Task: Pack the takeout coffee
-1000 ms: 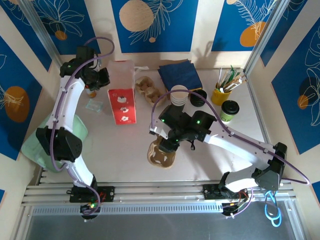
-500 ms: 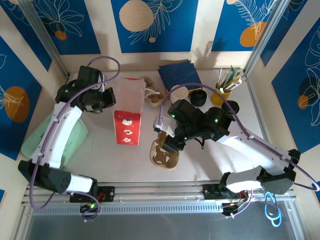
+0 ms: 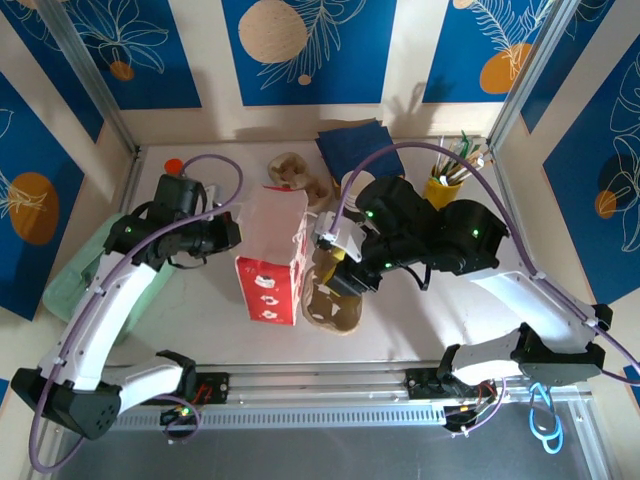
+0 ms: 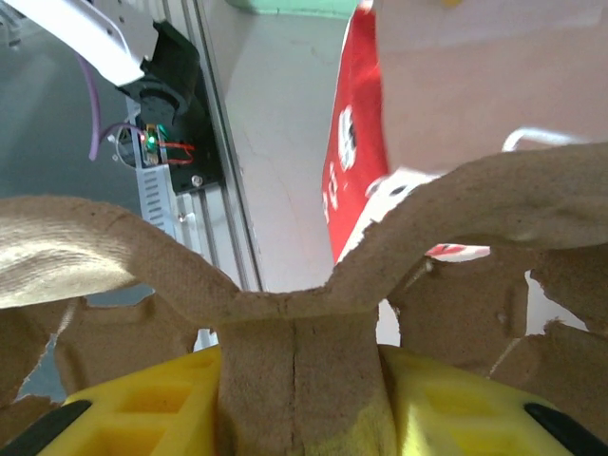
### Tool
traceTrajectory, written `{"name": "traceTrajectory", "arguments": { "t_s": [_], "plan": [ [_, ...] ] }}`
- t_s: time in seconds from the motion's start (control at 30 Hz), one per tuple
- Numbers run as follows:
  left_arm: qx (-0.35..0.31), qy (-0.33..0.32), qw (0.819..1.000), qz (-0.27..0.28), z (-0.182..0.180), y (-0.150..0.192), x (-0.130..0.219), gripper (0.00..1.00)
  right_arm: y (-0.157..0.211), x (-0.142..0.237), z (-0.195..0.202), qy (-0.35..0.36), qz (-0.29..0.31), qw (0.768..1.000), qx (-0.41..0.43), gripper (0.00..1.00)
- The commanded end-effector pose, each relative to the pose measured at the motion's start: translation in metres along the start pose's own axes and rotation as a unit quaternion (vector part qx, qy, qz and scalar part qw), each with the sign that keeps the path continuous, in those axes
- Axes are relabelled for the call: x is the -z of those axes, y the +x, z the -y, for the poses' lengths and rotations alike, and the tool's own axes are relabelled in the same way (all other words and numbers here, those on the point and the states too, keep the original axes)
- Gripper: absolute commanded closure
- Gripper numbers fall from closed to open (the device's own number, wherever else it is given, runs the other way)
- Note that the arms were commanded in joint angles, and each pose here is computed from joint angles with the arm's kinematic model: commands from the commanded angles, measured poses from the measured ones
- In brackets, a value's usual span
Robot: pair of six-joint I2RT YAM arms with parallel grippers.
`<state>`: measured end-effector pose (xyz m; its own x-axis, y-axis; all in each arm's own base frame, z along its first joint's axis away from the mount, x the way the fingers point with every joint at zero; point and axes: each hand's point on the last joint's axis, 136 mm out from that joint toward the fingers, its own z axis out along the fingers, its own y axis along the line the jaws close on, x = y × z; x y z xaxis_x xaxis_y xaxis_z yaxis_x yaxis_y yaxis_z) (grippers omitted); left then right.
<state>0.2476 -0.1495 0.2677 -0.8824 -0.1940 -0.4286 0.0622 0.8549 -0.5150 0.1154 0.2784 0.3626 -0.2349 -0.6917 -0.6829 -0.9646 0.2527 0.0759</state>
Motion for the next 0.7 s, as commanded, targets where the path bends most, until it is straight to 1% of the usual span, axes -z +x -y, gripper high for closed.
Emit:
{"name": "traceTrajectory", "arguments": {
  "t_s": [0.0,0.17,0.33,0.57,0.67],
  "plan": [
    [-0.014,0.054,0.998,0.009,0.023,0.003,0.005,1.00,-0.007,0.010,-0.010,-0.019,0.001,1.000,0.017,0.61],
    [-0.042,0.101,0.994,-0.004,0.041,0.013,-0.003,1.00,-0.026,0.019,-0.009,-0.012,0.019,0.999,0.034,0.60],
    [-0.070,0.123,0.990,-0.014,0.052,0.021,-0.011,1.00,-0.038,0.019,-0.005,-0.004,0.021,0.999,0.047,0.60],
    [-0.105,0.150,0.983,-0.018,0.062,0.028,-0.016,1.00,-0.048,0.005,0.008,0.006,0.017,0.998,0.068,0.60],
    [-0.113,0.160,0.980,-0.019,0.064,0.031,-0.018,1.00,-0.052,-0.002,0.019,0.000,0.022,0.998,0.057,0.60]
  ]
}}
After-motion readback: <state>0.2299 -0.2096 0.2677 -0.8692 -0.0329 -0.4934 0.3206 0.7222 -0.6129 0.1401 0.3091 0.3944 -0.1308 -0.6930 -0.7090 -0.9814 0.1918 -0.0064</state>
